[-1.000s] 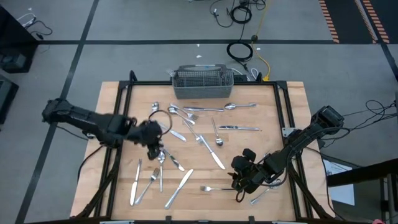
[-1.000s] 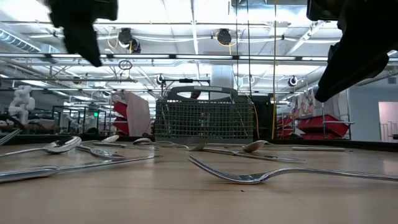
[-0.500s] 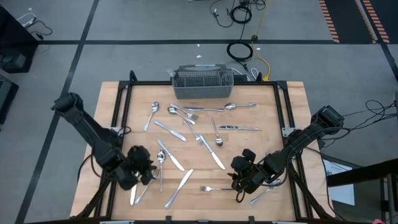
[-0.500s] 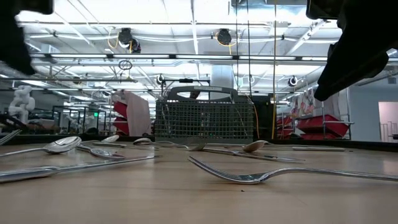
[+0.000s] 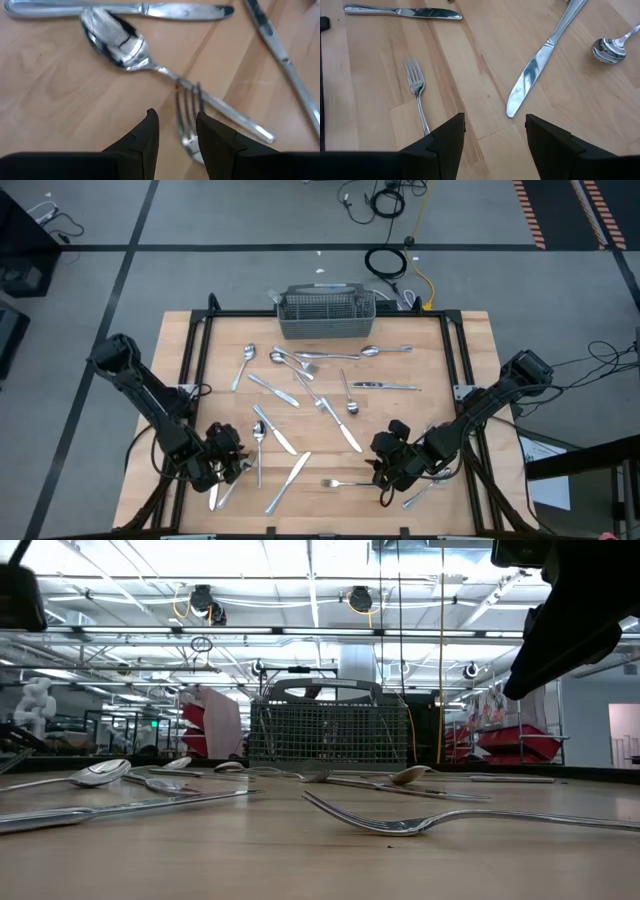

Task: Sort silverware
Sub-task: Put the silver fork into the silverware organizer

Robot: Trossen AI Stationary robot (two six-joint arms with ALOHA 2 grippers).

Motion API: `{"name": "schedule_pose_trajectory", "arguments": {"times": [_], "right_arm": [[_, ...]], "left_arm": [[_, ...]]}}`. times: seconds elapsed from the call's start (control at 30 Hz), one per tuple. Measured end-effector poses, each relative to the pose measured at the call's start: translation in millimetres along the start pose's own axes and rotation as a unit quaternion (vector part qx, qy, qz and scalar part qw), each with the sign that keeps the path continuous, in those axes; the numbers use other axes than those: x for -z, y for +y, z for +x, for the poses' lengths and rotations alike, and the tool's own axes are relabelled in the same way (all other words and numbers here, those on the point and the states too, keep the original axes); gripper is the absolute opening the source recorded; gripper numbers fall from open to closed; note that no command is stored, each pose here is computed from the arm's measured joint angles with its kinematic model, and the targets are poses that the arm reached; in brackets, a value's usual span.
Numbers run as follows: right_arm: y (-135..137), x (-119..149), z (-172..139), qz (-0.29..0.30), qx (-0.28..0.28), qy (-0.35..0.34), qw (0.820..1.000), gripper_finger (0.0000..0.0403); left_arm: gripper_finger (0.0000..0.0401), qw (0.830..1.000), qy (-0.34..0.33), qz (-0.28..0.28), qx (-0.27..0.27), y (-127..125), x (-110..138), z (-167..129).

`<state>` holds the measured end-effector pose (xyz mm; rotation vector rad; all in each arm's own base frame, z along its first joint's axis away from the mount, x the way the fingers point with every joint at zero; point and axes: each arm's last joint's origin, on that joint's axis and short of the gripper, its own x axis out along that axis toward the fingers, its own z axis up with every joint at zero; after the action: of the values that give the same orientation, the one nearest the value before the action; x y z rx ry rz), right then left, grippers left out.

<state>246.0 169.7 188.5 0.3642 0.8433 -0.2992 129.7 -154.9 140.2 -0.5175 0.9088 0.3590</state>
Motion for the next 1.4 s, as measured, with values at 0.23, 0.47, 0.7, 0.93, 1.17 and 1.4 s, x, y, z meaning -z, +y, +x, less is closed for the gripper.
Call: {"name": "schedule_pose_trajectory", "arguments": {"times": [0.23, 0.47, 0.7, 0.93, 1.17, 1.4], "right_arm": [[2.7, -0.6, -0.1, 0.009, -0.019, 0.006, 1.0, 0.0199], [3.6, -0.8, 0.0, 0.016, -0.027, 0.013, 0.999, 0.0199], [2.9, -1.3, 0.8, 0.026, -0.032, 0.024, 0.999, 0.0199], [0.7, -3.0, 2.0, 0.023, -0.024, 0.023, 0.999, 0.0199], [-0.1, -4.0, 2.6, 0.016, -0.022, 0.021, 0.999, 0.0199], [0.0, -3.9, 2.6, 0.014, -0.022, 0.021, 0.999, 0.0199]], "left_arm": [[0.0135, 0.998, -0.013, 0.015, 0.066, 10.9, 8.8, 14.5], [0.0133, 0.99, -0.054, 0.001, 0.132, 34.9, 18.0, 29.9], [0.0017, 0.979, -0.088, -0.025, 0.18, 54.5, 17.8, 36.6], [0.0004, 0.97, -0.087, -0.064, 0.22, 34.7, 6.2, 32.8], [0.0002, 0.962, -0.152, -0.08, 0.212, 8.5, -17.4, 26.6], [0.0001, 0.957, -0.226, -0.061, 0.171, -7.8, -53.5, 25.4]]}}
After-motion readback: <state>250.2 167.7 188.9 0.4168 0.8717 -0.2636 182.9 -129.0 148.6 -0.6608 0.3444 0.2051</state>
